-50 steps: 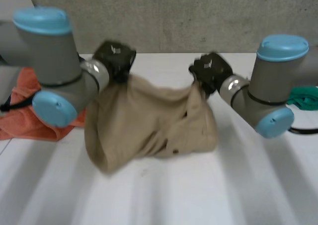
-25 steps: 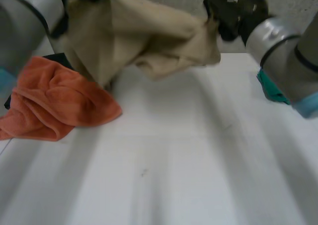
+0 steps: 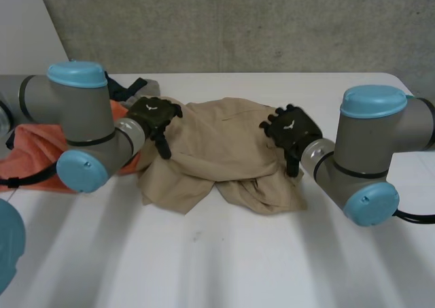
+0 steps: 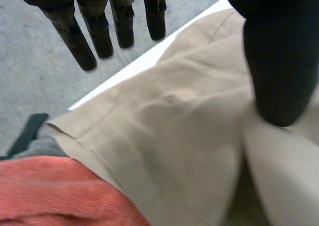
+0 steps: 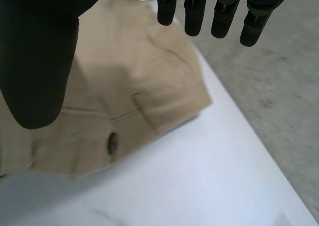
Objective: Fold the laundry.
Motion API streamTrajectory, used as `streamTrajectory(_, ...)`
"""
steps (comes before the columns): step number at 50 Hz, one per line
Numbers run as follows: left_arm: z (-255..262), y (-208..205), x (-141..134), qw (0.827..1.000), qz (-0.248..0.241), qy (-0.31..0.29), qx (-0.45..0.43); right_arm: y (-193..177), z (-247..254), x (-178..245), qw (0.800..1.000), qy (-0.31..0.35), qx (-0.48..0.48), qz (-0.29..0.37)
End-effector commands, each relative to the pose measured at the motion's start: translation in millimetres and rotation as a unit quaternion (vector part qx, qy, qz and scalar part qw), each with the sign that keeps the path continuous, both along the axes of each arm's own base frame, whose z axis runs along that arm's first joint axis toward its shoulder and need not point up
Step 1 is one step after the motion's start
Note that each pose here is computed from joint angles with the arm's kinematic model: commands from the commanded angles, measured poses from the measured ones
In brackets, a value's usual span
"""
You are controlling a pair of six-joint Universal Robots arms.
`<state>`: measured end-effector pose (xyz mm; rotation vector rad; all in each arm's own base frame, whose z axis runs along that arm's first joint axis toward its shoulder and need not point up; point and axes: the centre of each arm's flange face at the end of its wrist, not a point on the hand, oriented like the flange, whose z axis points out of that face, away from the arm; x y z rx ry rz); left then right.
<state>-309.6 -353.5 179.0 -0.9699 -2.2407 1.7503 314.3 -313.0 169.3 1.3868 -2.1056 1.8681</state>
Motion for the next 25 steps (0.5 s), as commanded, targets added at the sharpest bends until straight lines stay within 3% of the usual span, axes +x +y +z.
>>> streamTrajectory(1, 43.0, -4.7, 3.4, 0.998, 0.022, -0.003, -0.050, -5.2, 47.2, -15.8, 0.994, -0.089, -0.014, -0.068)
streamTrajectory(6, 79.5, 16.5, 3.9, 0.997, 0.011, 0.012, -0.074, 5.2, 77.9, -28.8, 0.990, -0.119, -0.012, -0.076)
streamTrajectory(12, 96.4, 63.3, 9.9, 0.998, -0.001, 0.007, -0.063, 36.6, 89.3, -50.3, 0.990, -0.097, 0.051, -0.086)
streamTrajectory(25, 32.6, 154.1, 24.1, 0.994, -0.050, -0.023, 0.089, 103.4, 34.1, -75.1, 0.977, -0.017, 0.212, -0.019)
